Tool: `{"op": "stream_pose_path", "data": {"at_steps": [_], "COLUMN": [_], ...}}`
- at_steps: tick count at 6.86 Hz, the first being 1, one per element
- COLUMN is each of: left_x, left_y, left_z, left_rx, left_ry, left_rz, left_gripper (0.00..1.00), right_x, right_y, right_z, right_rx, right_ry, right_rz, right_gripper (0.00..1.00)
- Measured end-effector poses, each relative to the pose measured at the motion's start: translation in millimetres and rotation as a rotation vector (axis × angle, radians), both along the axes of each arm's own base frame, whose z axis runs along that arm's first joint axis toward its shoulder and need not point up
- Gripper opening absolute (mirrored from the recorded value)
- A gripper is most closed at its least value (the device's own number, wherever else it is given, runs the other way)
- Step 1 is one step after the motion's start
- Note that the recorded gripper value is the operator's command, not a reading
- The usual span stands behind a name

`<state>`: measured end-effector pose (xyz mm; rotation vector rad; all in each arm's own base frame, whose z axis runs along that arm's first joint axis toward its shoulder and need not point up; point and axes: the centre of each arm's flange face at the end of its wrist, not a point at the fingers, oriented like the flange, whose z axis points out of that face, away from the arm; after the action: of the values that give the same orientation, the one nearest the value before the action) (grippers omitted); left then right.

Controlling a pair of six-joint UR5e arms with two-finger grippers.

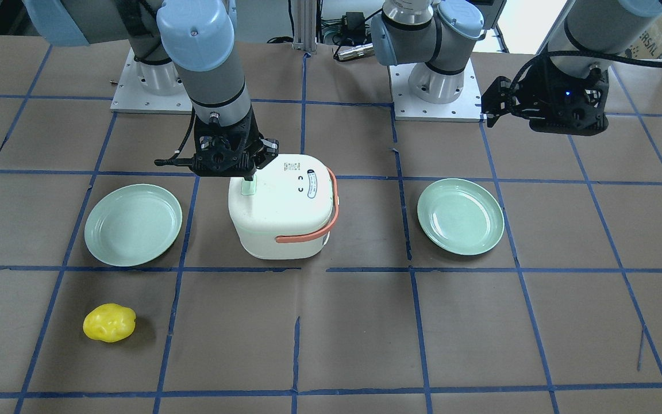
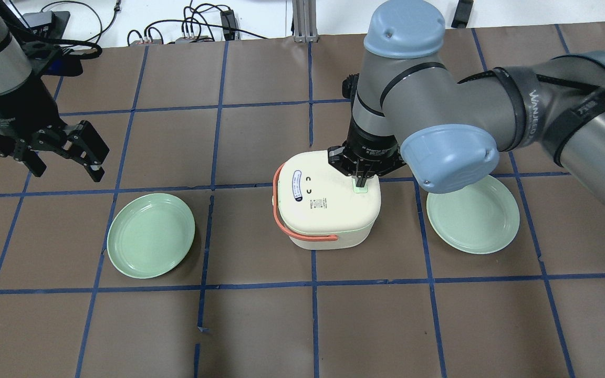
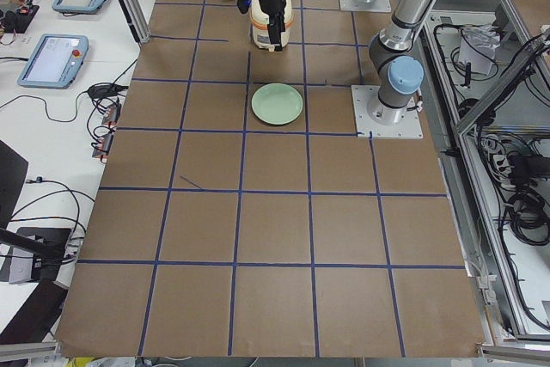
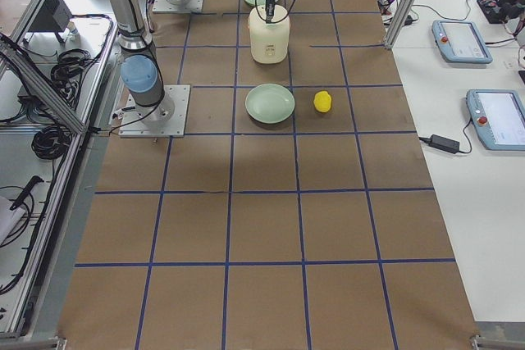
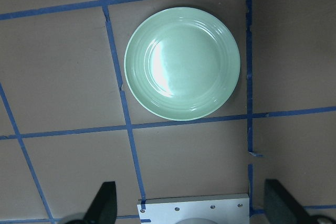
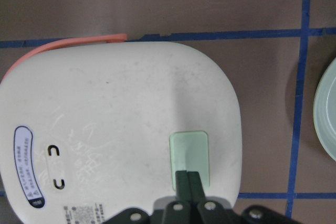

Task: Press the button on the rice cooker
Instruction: 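Lower the right gripper and press down on the green button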

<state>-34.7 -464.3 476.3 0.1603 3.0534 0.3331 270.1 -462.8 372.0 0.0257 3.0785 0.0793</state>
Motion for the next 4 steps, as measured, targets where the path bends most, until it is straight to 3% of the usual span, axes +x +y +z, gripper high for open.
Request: {"op": "stream_pose_path", "data": {"at_steps": [4], "left_x": [0.0], "left_y": [0.1], "left_z": [0.2], "left_rx": [0.000], "left_ry": [0.000], "left_rz": [0.000], "left_gripper": [1.00], "right_x": [0.3], "right_y": [-1.0], "right_z": [-3.7], "right_rx": [0.003], "right_ry": [-0.001], "right_rz": [0.035], "right_gripper": [0.13]}}
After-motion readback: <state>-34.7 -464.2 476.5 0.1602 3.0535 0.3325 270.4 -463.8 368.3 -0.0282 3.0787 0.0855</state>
